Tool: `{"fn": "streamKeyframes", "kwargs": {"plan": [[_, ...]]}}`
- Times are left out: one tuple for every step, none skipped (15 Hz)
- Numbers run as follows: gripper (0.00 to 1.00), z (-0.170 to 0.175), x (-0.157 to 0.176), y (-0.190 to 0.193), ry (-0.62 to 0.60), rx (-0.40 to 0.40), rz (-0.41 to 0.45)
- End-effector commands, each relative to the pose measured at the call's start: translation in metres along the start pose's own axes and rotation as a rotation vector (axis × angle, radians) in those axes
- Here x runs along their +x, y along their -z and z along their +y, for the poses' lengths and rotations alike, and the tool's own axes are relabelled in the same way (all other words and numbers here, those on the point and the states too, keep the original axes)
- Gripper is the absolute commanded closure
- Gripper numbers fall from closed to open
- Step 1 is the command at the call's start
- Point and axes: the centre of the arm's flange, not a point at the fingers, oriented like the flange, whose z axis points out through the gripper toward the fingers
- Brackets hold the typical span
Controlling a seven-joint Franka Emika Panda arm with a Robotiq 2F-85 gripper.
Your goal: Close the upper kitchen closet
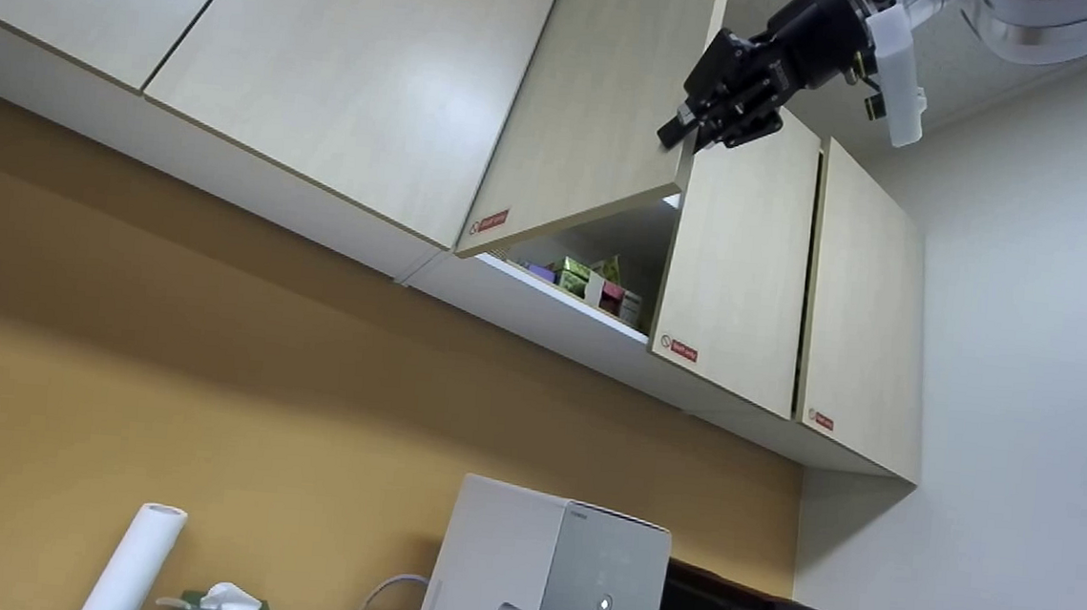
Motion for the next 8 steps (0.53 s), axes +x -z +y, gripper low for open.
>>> {"fn": "streamKeyframes", "kwargs": {"plan": [[0.93, 0.028, 0.01, -0.005, 0.057, 0.079, 0.03], [0.93, 0.036, 0.012, -0.007, 0.066, 0.099, 0.03], [0.93, 0.046, 0.015, -0.01, 0.086, 0.122, 0.025], [0.93, 0.054, 0.017, -0.012, 0.097, 0.142, 0.025], [0.93, 0.064, 0.02, -0.015, 0.122, 0.176, 0.027], [0.93, 0.072, 0.022, -0.018, 0.145, 0.214, 0.026], [0.93, 0.083, 0.024, -0.022, 0.157, 0.24, 0.021], [0.93, 0.094, 0.027, -0.025, 0.167, 0.265, 0.024]]}}
